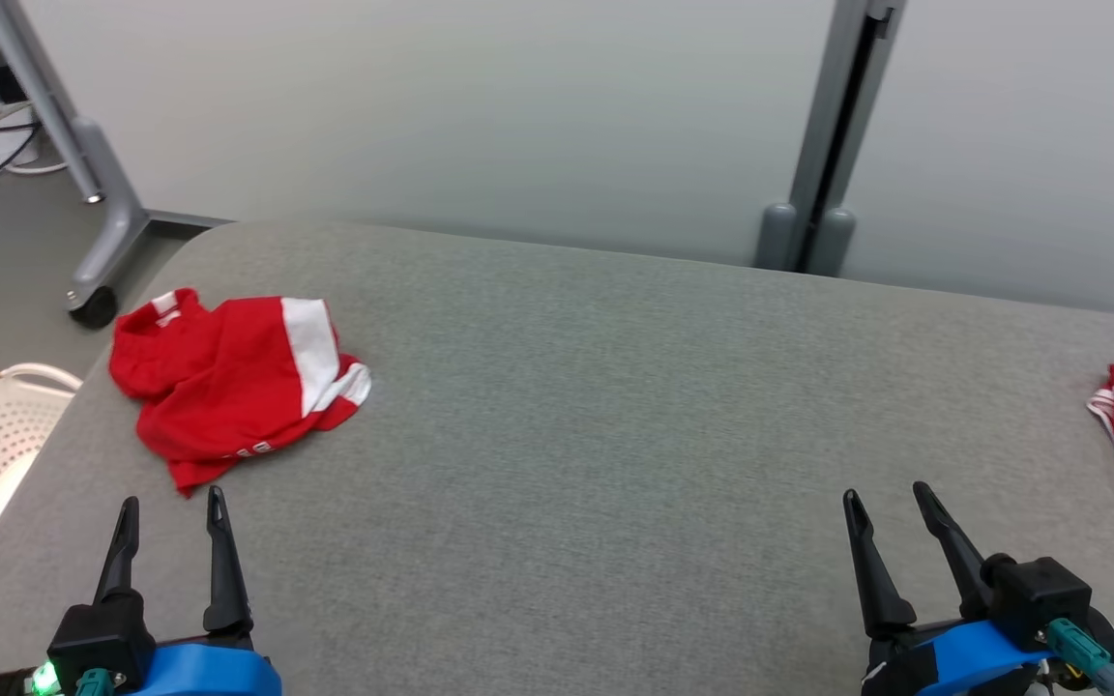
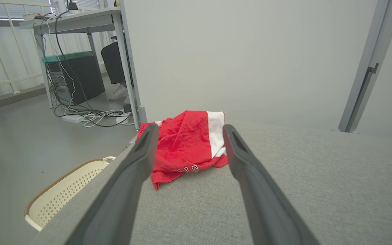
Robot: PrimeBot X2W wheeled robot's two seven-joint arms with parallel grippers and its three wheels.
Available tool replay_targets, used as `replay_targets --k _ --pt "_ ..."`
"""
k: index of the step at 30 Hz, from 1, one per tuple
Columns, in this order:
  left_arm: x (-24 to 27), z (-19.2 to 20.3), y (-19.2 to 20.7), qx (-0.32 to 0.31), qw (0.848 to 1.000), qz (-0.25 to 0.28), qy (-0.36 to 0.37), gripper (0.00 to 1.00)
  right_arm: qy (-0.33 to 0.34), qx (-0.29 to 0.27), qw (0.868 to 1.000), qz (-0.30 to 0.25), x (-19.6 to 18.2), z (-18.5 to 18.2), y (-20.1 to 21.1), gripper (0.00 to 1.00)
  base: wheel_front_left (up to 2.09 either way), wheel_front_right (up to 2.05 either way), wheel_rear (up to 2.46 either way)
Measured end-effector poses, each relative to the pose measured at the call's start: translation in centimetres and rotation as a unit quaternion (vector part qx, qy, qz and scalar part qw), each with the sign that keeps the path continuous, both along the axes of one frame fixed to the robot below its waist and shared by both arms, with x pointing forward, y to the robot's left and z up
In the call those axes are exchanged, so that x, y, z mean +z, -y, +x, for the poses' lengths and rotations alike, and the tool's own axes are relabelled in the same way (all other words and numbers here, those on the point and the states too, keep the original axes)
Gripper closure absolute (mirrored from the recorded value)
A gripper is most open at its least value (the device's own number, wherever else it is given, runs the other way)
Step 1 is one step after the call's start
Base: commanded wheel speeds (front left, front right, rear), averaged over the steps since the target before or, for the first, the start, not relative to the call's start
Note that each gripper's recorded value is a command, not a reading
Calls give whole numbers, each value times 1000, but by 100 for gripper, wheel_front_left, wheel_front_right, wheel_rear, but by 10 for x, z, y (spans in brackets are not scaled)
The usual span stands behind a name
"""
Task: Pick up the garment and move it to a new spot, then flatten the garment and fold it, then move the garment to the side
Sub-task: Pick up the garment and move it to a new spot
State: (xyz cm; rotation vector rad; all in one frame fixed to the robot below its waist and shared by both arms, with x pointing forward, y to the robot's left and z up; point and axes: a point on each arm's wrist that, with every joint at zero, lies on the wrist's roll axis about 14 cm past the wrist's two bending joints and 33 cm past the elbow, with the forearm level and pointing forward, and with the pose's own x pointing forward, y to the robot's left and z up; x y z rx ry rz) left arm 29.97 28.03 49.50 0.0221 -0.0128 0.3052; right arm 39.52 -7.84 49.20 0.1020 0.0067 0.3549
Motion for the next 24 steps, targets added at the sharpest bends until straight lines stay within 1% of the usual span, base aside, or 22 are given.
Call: replay_targets --k 15,20,24 --pt "-1 -52 -47 90 996 5 -8 0 -8 83 997 -2 -7 10 -59 0 0 0 0" --pt "0 -65 -59 116 993 8 -10 0 -12 103 995 -3 -10 10 -73 0 0 0 0" --pt "-1 -70 -62 122 992 9 -10 0 -12 107 994 -4 -10 10 -76 0 0 0 0"
